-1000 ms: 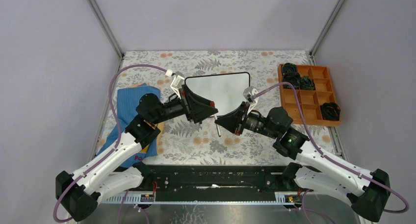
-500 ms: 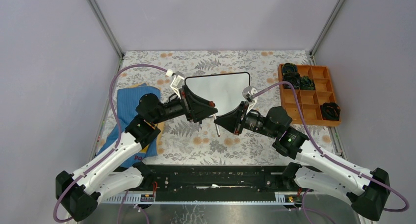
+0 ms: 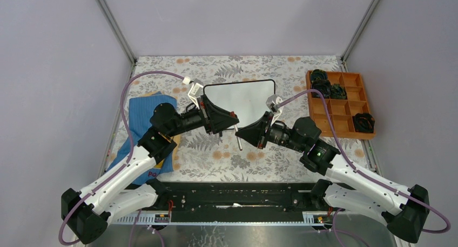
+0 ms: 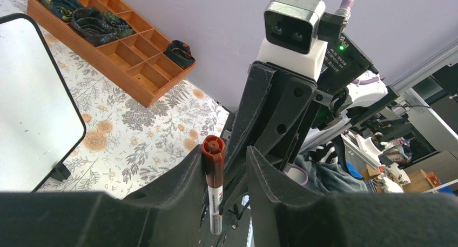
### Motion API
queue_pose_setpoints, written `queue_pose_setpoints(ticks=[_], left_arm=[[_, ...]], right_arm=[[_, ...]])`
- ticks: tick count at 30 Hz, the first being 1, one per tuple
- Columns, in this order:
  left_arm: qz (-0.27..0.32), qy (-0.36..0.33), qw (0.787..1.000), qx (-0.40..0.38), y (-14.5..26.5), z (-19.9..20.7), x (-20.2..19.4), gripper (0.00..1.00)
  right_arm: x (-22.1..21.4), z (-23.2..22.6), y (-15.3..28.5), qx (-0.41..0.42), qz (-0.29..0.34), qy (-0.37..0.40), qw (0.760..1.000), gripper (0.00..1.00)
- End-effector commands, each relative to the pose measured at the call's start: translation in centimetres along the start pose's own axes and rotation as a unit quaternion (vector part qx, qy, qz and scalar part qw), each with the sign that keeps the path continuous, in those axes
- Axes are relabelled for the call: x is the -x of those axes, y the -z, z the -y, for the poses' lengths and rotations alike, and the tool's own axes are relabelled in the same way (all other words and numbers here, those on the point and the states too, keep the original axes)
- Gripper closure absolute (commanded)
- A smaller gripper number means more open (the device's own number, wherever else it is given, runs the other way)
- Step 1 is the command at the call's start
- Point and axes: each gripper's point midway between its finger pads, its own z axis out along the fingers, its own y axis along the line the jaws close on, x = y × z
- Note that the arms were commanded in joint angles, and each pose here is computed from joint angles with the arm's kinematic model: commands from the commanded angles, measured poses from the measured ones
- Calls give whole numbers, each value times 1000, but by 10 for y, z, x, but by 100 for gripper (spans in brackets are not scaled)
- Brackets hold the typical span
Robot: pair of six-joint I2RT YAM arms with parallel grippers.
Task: Write a sentence on the whiteboard
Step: Open the pen cap at the center of the board.
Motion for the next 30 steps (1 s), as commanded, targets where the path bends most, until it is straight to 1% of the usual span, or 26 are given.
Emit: queue_pose_setpoints(ticks=[1,3,7,11,15,16,18,20,21,24,30], left_arm=[[4,-11,1000,-11,1,7,3,60],[4,-10,1000,-10,1,7,3,61],[4,-11,1000,-10,1,7,2,68],[2,-10,1000,-9,1,5,0,80],[2,-11,1000,-9,2,5,0,96],[3,-11,1000,-8,2,5,0,99],[9,-12,1000,-6,3,6,2,100],[16,-12,1000,-3,4,6,4,100],[20,-12,1000,-4,5,7,6,100],[27,-11,1000,-6,7,10,9,100],[36,-6,999,-11,10,16,12,100]], right_arm=[[29,-12,-3,8,36,19,999,100],[28,-12,-3,8,35,19,999,100],[28,-11,-4,7,34,19,999,100],[29,-11,-3,7,36,16,999,100],[30,-16,-3,16,37,7,999,99],[30,-17,-3,18,36,3,999,90],[31,-19,-4,21,37,-7,999,68],[33,-19,-4,21,44,-21,999,50],[33,-19,-4,20,48,-28,998,46],[36,-23,-5,31,60,-47,997,42],[34,-28,-12,52,53,-75,994,44]])
